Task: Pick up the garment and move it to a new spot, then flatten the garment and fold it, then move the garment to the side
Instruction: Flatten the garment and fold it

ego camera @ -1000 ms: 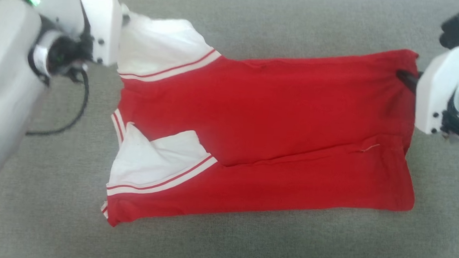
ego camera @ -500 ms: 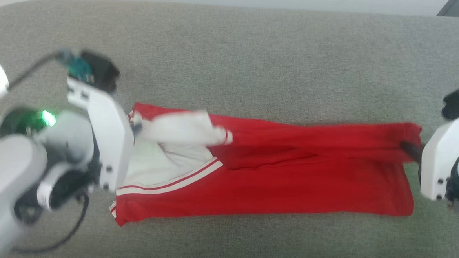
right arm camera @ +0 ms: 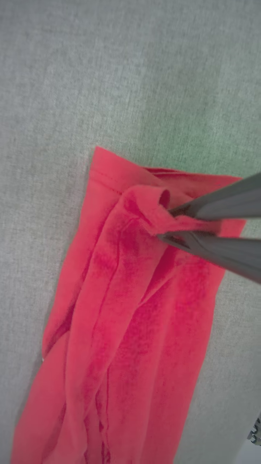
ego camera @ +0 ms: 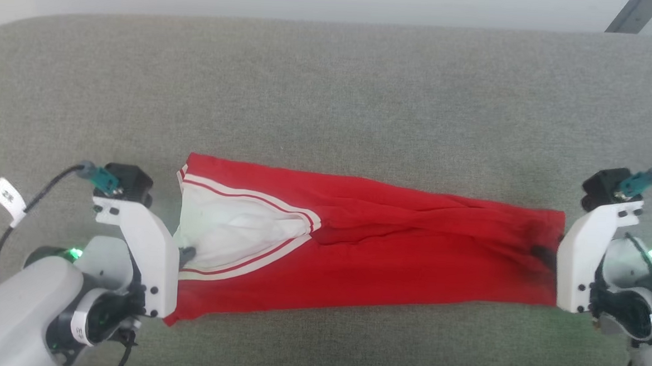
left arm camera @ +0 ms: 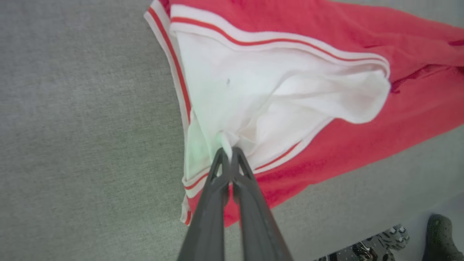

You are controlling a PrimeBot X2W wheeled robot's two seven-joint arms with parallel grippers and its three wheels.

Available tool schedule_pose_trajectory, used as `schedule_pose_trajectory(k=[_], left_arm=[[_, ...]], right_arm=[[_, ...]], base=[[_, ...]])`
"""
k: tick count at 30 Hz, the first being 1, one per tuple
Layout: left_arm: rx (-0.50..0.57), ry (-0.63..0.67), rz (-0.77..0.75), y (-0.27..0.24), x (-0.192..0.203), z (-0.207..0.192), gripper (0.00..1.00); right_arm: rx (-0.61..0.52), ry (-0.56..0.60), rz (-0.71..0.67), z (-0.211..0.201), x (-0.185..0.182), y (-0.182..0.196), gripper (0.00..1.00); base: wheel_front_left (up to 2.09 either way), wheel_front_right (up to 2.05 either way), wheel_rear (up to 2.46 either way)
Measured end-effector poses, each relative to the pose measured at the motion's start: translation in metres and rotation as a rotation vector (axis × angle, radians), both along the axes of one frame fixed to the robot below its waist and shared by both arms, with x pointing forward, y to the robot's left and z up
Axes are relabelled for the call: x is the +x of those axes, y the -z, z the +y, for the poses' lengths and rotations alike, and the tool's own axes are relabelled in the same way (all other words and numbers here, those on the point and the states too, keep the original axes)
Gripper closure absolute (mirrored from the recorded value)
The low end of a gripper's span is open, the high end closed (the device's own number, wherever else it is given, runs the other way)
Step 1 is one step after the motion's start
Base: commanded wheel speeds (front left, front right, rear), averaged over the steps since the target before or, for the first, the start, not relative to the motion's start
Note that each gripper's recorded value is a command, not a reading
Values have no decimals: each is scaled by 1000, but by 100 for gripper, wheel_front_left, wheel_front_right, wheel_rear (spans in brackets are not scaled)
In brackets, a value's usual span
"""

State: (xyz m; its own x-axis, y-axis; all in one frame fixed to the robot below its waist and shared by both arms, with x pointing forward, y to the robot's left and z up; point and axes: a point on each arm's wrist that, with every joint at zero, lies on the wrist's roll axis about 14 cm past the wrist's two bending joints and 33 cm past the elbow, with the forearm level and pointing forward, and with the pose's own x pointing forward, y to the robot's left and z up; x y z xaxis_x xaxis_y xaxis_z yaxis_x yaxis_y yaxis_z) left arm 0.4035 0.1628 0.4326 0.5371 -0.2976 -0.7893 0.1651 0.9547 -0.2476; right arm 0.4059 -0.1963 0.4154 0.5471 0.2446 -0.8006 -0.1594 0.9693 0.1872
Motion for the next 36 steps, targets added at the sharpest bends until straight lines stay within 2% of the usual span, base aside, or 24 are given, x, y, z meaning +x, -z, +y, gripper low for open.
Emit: schedule_pose_trajectory(k=[10, 16, 23, 28, 36], left_arm=[[-76, -61, -162, -17, 1, 2, 0], [-111, -131, -372, -41, 4, 16, 0], [-93, -268, -616, -61, 1, 52, 0], [-70, -387, -694, -57, -13, 80, 0], [-71, -509, -764, -57, -31, 110, 0]], right_arm=[[61, 22, -92, 5, -1, -23, 0], [72, 56, -126, -3, -4, -31, 0], [56, 116, -135, -25, -1, -34, 0], [35, 145, -108, -38, 0, -26, 0], [54, 127, -6, -28, 0, 4, 0]], base=[[0, 0, 0], [0, 0, 0], [0, 0, 0], [0, 0, 0], [0, 0, 0]])
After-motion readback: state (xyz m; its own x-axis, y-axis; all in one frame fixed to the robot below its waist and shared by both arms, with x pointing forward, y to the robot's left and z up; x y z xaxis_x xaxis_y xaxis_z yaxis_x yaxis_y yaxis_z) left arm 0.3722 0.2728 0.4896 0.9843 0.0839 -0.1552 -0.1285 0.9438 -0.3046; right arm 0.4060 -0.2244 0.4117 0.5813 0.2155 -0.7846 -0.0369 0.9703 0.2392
